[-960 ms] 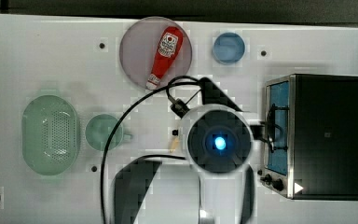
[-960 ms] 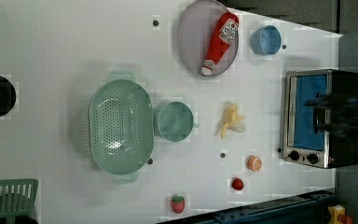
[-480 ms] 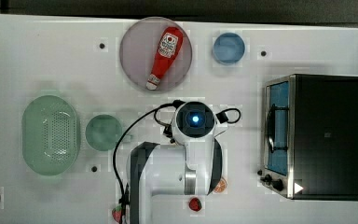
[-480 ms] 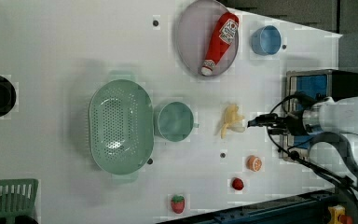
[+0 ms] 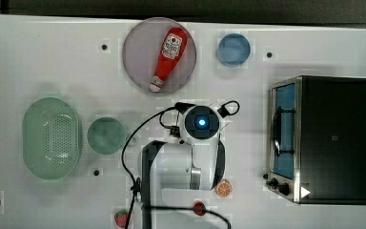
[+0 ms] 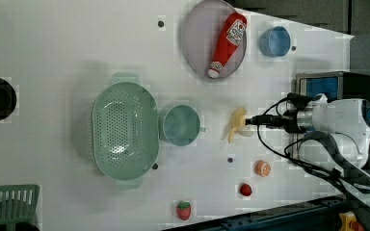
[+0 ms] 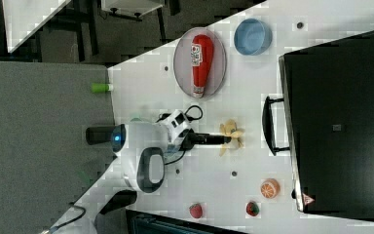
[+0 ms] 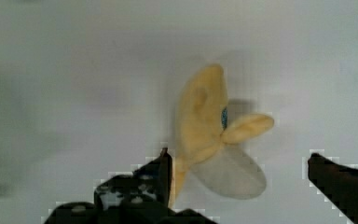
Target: Pick Banana and place it in mug.
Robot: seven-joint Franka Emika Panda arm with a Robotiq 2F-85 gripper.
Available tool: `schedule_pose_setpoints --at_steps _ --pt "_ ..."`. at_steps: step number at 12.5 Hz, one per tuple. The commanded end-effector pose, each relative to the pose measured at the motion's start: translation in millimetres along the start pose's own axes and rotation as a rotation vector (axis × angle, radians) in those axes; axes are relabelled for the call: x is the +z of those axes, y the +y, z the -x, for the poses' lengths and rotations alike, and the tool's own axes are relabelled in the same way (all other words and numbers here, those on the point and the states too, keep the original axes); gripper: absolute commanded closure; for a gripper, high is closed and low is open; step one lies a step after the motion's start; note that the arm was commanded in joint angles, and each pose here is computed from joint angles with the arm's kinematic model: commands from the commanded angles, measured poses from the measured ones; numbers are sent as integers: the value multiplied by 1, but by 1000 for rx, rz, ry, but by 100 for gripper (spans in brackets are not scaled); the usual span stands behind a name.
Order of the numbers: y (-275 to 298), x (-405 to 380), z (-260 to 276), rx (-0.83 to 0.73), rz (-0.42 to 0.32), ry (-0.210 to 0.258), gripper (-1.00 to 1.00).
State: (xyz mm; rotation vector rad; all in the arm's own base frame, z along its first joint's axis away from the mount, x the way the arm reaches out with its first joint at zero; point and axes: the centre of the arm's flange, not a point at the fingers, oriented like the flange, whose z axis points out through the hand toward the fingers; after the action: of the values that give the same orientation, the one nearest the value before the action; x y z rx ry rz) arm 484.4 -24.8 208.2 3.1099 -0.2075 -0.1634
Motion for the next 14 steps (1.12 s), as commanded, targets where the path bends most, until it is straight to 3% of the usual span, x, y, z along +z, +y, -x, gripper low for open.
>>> schedule_pose_setpoints --at_steps 1,2,4,7,10,12,13,14 --pt "7 37 -5 -55 13 14 -100" --pt "6 45 -6 -57 13 28 -100" --pt "3 60 -2 -64 14 12 -100" --pt "2 66 -4 -66 11 59 -93" --pt "1 68 -1 -68 10 54 -20" --pt "2 60 -3 -66 8 75 24" --pt "3 56 -2 -62 8 79 38" --pt "5 47 -3 -58 6 95 38"
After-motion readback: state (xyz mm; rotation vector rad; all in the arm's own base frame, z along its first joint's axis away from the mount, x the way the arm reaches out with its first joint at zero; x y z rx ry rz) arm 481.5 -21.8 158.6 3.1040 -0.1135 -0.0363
